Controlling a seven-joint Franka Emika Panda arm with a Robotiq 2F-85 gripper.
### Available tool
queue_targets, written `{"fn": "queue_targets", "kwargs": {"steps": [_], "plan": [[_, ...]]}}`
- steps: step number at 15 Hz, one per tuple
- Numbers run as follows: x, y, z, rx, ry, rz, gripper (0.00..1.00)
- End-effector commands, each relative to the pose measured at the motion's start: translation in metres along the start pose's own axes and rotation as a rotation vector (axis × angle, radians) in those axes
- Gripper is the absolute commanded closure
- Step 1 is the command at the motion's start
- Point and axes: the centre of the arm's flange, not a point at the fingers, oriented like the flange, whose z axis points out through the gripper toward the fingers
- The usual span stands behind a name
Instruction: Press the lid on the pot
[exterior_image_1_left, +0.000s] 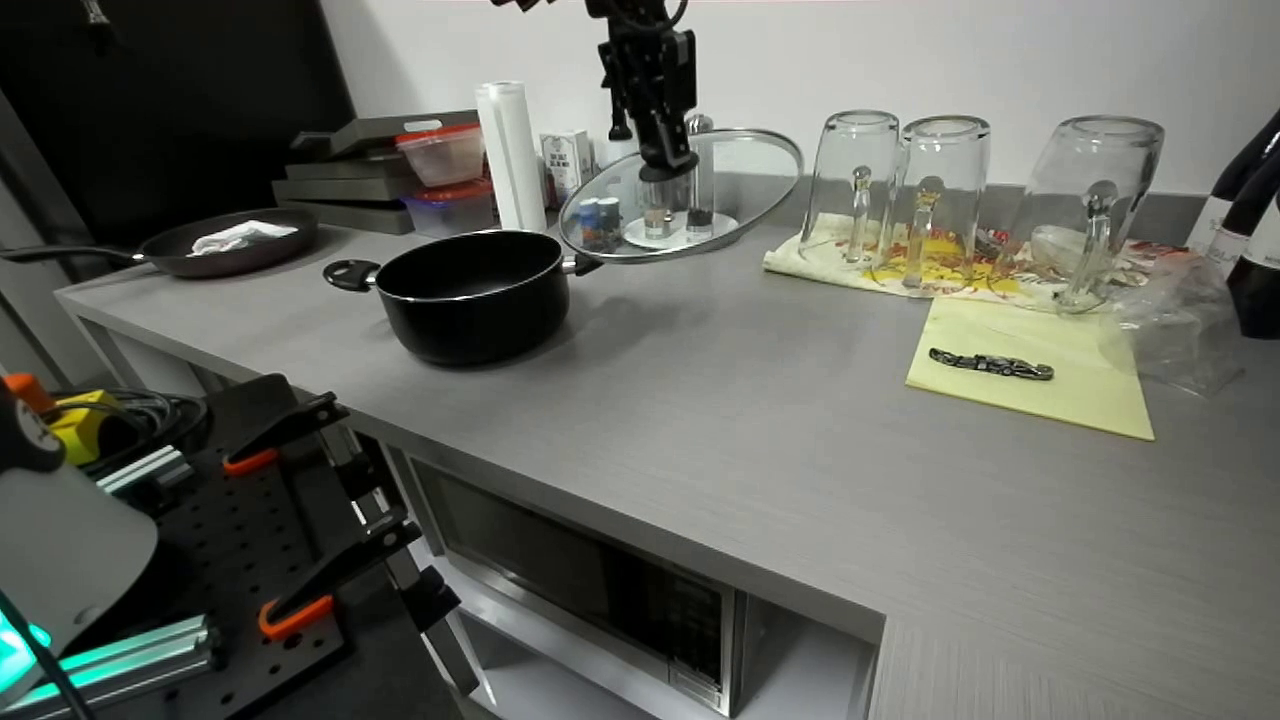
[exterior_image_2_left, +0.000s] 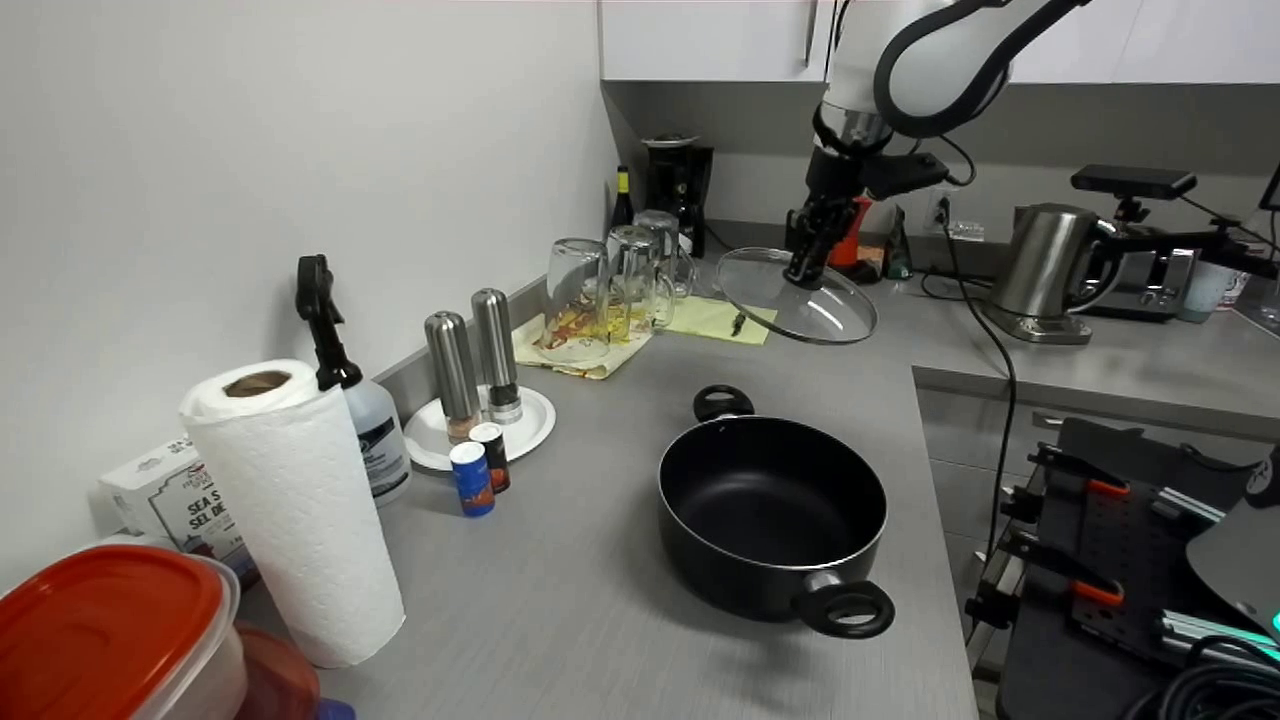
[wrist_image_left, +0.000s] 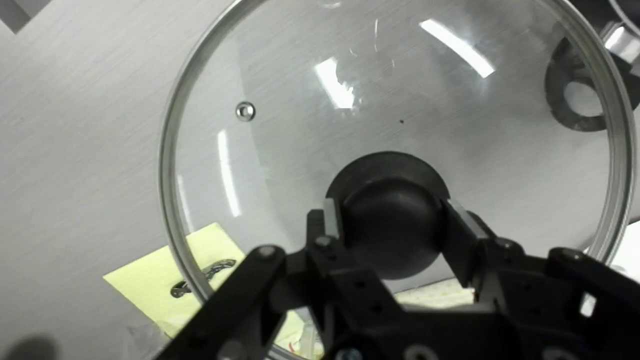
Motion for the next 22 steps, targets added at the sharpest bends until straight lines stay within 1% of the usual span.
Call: {"fn": "queue_targets", "kwargs": {"steps": [1,5,12,18,22], "plan": [[-0.024,-0.037,-0.025,0.001,0.018,-0.142,0.75],[-0.043,-0.075,-0.022,0.009,-0.005,-0.253,0.75],[-0.075,-0.124,-0.01,0.01,-0.072,-0.416,0.75],[-0.101,-0.174,0.005,-0.048,-0.127,-0.549,0.75],[-0.115,-0.198,0.021,-0.092,-0.154,-0.628,0.75]]}}
